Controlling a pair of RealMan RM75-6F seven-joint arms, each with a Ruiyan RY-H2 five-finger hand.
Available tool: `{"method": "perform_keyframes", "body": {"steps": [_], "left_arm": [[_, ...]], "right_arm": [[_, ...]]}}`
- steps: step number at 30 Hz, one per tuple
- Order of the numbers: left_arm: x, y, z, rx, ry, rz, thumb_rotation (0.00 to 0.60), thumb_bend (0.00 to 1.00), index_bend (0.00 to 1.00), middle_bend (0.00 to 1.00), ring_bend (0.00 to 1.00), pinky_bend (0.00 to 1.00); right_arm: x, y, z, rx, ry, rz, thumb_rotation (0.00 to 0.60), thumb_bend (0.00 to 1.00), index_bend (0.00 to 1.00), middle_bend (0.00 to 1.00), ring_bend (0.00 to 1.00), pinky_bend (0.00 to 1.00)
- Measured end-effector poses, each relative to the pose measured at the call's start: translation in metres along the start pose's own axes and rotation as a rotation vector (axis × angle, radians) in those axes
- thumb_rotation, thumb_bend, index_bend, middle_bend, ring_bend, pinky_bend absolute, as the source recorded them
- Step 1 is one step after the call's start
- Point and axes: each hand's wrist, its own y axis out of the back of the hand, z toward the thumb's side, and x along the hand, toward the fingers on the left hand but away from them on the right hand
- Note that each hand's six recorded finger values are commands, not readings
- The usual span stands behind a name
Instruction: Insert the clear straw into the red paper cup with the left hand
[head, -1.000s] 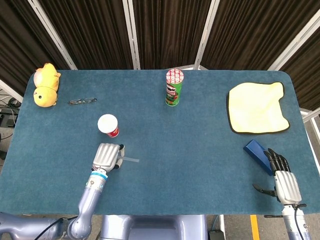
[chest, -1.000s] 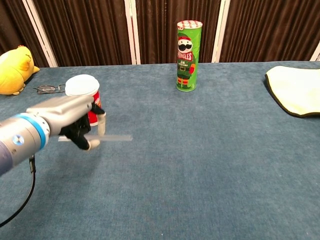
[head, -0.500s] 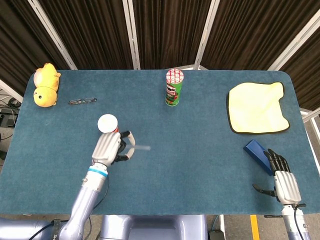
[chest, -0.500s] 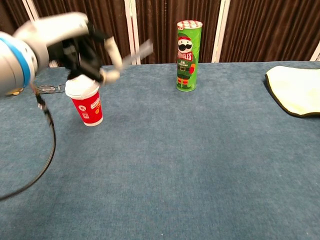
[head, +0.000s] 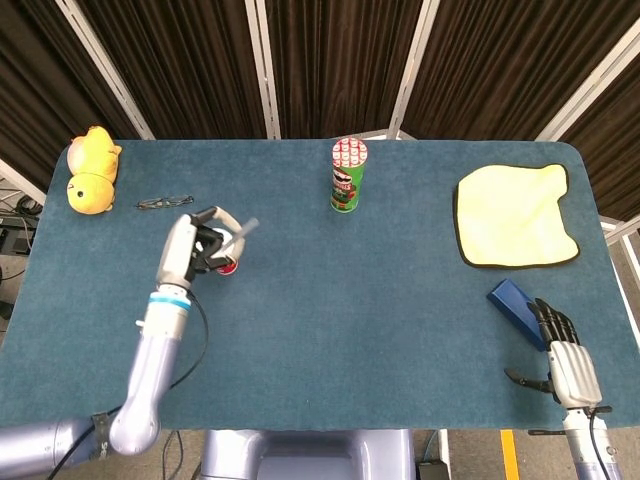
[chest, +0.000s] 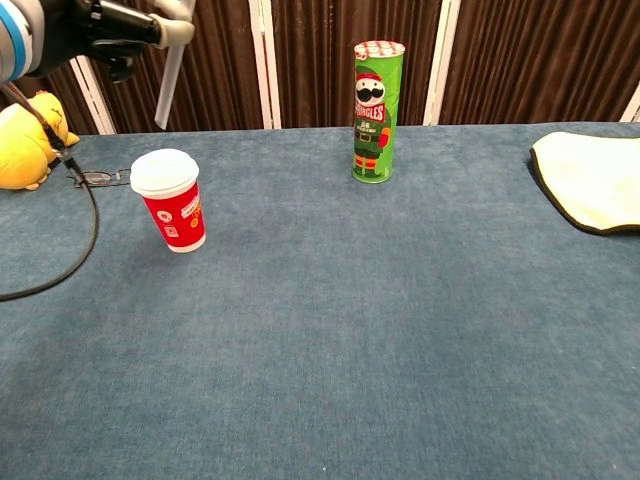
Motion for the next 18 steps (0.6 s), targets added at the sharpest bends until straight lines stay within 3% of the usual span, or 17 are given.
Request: {"method": "perform_keyframes", "body": {"steps": [8,12,18], "left_arm": [[0.021,0.030,-0.023,-0.118,0.046,0.049,0.600,0.39,0.56,1.00,0.94,0.80],[0.028,0.048,-0.033,-0.116,0.056,0.074,0.600,0.39,0.56,1.00,0.94,0.80],[0.029,0.058,-0.049,-0.112,0.072,0.085,0.600,0.39,0.56,1.00,0.94,0.80]], "right_arm": [[-0.001,0.000,-0.001,-0.006,-0.005,0.004,0.600,0.07,0.00,0.00,0.00,0.00],[0.000,0.000,0.000,-0.007,-0.005,0.005,0.600,0.07,0.00,0.00,0.00,0.00],[0.000,0.000,0.001,0.000,0.001,0.001,0.600,0.07,0.00,0.00,0.00,0.00]]}}
